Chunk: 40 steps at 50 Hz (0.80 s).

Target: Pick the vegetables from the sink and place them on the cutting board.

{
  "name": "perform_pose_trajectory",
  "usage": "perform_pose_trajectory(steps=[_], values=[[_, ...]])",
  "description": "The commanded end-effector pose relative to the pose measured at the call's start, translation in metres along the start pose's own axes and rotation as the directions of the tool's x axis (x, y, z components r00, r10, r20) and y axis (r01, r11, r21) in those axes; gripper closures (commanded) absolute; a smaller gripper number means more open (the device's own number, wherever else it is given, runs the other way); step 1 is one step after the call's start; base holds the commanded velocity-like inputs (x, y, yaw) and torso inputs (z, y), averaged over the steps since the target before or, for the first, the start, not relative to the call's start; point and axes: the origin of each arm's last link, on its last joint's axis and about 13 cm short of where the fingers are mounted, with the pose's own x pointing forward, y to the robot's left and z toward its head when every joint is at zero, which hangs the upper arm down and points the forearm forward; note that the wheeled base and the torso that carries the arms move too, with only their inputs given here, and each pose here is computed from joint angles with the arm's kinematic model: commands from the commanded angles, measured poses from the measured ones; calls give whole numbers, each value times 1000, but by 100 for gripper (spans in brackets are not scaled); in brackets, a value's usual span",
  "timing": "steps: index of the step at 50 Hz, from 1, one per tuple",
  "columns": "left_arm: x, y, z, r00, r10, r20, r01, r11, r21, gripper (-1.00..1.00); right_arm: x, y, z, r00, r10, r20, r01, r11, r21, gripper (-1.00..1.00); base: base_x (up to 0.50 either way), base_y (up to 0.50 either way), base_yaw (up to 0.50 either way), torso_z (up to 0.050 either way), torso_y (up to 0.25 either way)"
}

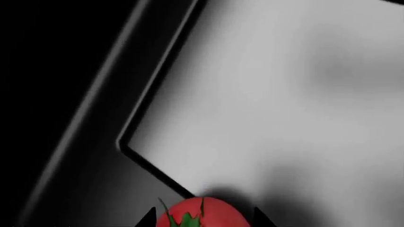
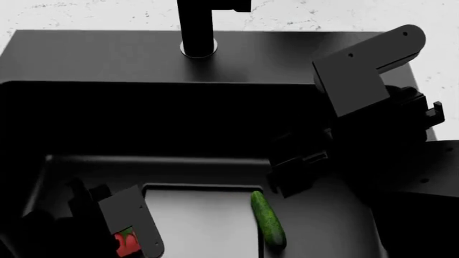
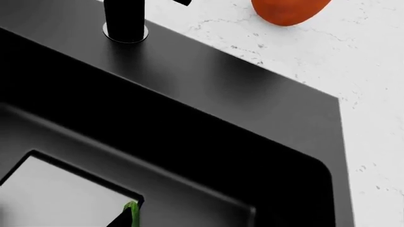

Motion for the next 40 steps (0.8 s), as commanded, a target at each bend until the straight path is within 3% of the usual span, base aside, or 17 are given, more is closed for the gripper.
perform_pose_trajectory(steps=[1,6,16,18,25,27,28,31,40], values=[[24,-35,-24,998,-57,-2,56,991,-124,100,-2,-1,8,999,-8,52,8,1000,2,-100,14,11,5,-23,-26],[14,-26,-12,992,81,99,-71,992,-102,100,-3,-1,9,998,-9,55,9,1000,3,-100,12,11,2,-22,-25],[-16,-23,4,966,138,217,-111,985,-132,100,-4,0,9,998,-8,55,8,1000,2,-100,-1,3,3,-15,-16],[-19,-23,5,945,211,249,-184,975,-128,100,-4,0,9,998,-9,56,8,1000,5,-100,-4,10,6,-12,-11],[-35,-21,10,906,251,342,-207,965,-161,100,-5,1,12,999,-7,48,7,1000,7,-100,-4,8,9,-14,-13],[-39,-20,12,868,284,408,-235,958,-167,100,-4,2,11,999,-5,34,5,1000,13,-100,0,10,10,-16,-15],[-39,-20,12,873,279,399,-226,958,-176,100,-4,2,11,999,-5,32,4,1000,15,-100,0,11,11,-18,-16],[-43,-19,14,842,296,452,-229,953,-197,100,-2,3,11,1000,-4,10,4,1000,4,-100,0,12,11,-19,-17],[-51,-17,14,794,297,531,-205,952,-227,100,4,8,13,999,6,-38,-7,1000,-7,-100,2,15,12,-23,-20]])
